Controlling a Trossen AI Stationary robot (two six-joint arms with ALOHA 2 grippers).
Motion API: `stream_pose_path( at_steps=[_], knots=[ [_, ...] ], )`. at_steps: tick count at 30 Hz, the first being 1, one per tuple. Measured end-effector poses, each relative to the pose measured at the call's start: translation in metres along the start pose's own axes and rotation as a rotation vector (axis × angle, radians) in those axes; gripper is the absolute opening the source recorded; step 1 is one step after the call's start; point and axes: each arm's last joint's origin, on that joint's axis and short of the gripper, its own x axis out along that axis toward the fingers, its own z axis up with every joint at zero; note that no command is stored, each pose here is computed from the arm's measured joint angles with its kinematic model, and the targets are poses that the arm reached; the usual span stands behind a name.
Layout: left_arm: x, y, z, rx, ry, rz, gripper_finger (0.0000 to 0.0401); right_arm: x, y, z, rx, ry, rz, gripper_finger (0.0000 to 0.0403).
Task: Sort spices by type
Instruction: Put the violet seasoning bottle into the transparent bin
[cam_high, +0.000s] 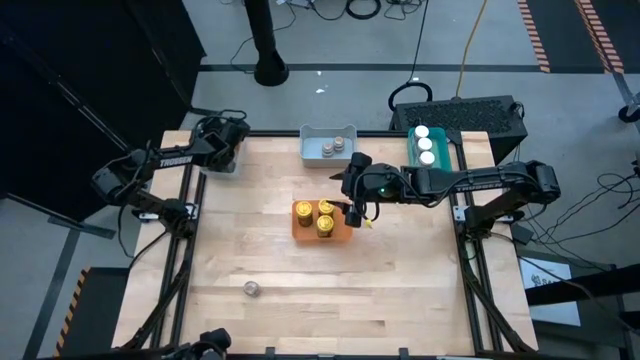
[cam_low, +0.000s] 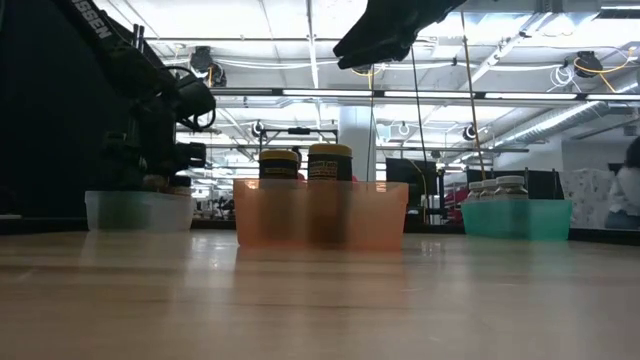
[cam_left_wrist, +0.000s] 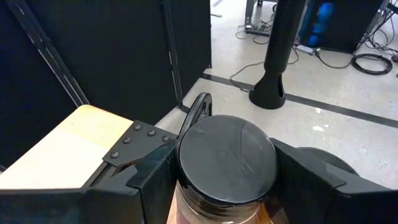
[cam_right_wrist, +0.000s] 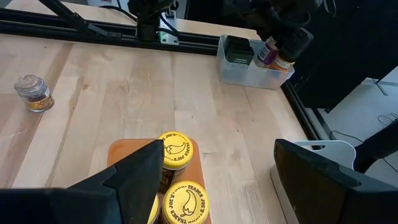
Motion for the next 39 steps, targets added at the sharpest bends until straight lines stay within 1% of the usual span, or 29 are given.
stream_pose_path(
  at_steps=[8,13,18,39],
  knots=[
    [-0.0003,-0.0015,0.0004,0.025,0.026,-0.037,0.0240,0.0000,0.0000,0.0000,0.000,0.000,0.000,0.0286],
    [-0.0003,-0.0014,-0.0001,0.034,0.032,-0.040,0.0240,0.0000,0.0001,-0.0001,0.000,0.000,0.004,0.0286],
    [-0.0002,-0.0019,0.0001,0.078,0.045,-0.059,0.0240,0.0000,0.0001,-0.0001,0.000,0.000,0.004,0.0286],
    [-0.0005,-0.0030,-0.0016,0.139,0.081,-0.102,0.0240,-0.0002,0.0005,-0.0001,0.003,0.001,0.005,0.0286]
  ],
)
